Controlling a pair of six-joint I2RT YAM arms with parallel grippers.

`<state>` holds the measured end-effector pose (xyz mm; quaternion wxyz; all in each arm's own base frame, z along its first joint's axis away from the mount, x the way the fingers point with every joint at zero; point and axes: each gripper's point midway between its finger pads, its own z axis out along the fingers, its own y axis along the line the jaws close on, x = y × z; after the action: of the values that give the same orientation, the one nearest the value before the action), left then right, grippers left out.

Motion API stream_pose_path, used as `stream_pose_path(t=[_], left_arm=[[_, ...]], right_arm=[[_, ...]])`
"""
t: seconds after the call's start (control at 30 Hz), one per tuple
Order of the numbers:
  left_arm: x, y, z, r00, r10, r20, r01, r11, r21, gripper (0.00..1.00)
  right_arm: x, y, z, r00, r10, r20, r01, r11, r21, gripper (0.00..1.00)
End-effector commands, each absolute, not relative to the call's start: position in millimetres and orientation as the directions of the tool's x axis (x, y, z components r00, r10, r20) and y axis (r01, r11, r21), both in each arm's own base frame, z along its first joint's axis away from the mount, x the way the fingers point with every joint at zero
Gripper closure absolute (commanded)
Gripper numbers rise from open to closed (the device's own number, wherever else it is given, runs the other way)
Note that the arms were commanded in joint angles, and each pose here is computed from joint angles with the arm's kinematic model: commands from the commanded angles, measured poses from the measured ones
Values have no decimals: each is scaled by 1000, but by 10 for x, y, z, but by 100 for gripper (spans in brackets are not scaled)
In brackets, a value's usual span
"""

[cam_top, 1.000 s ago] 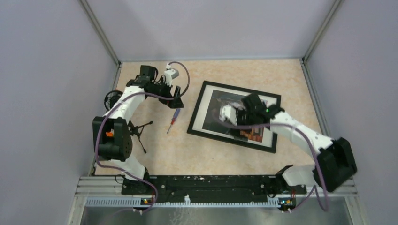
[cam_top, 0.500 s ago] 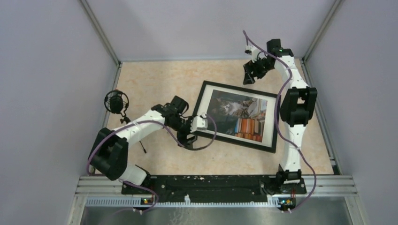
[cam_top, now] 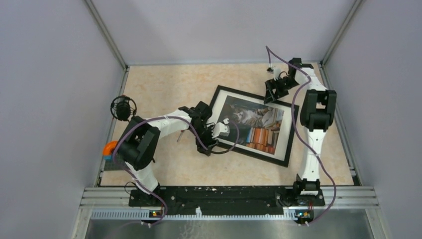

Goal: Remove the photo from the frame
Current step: Adjust the photo frame at the center of the board.

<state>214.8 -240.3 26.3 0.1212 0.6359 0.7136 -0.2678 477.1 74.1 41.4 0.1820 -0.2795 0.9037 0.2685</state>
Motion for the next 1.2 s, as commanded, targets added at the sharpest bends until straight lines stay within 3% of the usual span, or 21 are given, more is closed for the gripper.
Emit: stream_pose_path(t=[0.0,0.23,0.57,0.9,1.03,1.1,1.17], left_arm=[[2516,-2313,203,-249,833,-494,964,165,-209,36],[3209,-2187,185,-375,781,-500,927,332,-176,31],[3959,-2450,210,-483,690,-540,870,451,-201,26],[3701,-2458,286,-547,656,-520,835,466,-292,27],[3669,-2363,501,-679,537,-501,717,632,-294,18],[3620,-2370,670,-732,446,-514,648,688,-326,4],[3579,-2362,801,-769,354,-532,580,735,-350,1]], right_arm=[[4233,686,370,-862,-358,-360,-504,686,525,19],[3491,750,347,-906,-340,-252,-420,652,631,20],[2671,965,463,-914,-372,-163,-375,618,691,20],[2568,1086,472,-935,-331,-126,-328,676,660,23],[2748,1026,552,-967,-190,-172,-254,795,550,25],[2898,972,701,-959,-112,-261,-231,842,488,25],[3069,936,854,-936,-51,-349,-213,872,441,25]])
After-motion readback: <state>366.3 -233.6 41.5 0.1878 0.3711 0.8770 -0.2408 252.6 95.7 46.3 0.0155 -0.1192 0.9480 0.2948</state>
